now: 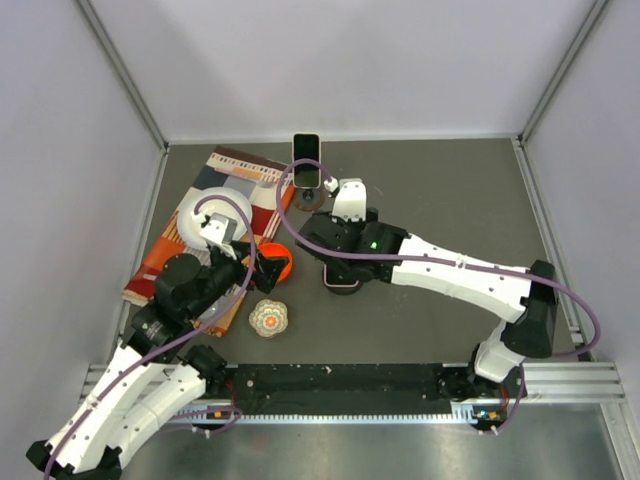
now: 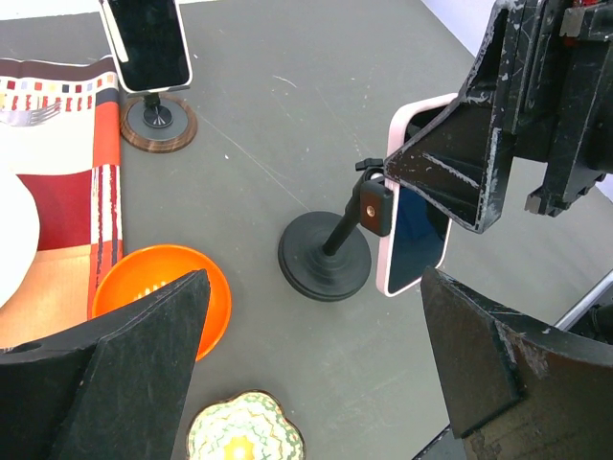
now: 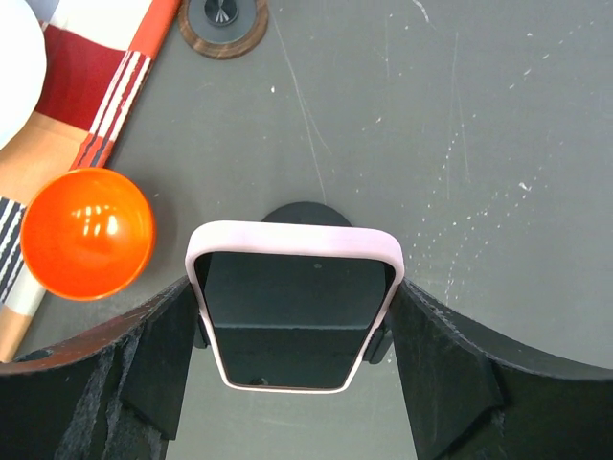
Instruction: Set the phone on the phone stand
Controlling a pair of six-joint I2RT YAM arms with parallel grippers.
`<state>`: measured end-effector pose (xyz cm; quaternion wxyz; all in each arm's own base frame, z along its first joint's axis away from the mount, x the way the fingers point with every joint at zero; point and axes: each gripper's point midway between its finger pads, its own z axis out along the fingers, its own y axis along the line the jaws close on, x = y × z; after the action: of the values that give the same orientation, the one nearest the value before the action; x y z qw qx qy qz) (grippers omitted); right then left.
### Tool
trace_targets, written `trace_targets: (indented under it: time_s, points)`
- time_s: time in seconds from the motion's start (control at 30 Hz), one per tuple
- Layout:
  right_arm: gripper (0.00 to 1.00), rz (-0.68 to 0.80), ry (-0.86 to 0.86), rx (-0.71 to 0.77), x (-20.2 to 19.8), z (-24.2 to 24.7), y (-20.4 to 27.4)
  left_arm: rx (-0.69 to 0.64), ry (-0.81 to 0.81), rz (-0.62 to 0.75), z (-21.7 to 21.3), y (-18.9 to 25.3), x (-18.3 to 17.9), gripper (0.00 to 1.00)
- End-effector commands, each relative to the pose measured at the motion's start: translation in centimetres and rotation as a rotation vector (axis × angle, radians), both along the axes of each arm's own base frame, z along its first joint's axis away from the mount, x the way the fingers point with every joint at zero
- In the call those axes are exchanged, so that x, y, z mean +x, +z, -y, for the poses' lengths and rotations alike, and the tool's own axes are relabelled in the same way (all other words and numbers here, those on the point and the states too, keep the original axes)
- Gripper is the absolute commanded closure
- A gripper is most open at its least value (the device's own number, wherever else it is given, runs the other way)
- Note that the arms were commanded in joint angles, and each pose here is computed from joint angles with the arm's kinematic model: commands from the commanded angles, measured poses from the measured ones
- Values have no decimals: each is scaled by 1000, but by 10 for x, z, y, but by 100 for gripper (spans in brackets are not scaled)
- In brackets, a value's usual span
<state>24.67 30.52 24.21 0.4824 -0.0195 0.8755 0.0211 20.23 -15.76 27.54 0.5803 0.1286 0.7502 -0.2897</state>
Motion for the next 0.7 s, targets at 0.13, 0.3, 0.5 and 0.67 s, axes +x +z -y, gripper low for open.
trace_targets:
  time_s: [0.13,0.3,0.5,0.67]
  points:
    - [100,126,-105,-35,36,27,34,32,-36,25,8,9,7,4]
    - [100,164,-71,-41,62,39,42,33,-55,26,15,21,12,5]
    - [100,203,-85,0,103,62,49,0,-46,28,14,26,10,6]
    - [100,250,-61,8,136,63,63,-25,-1,33,7,25,10,6]
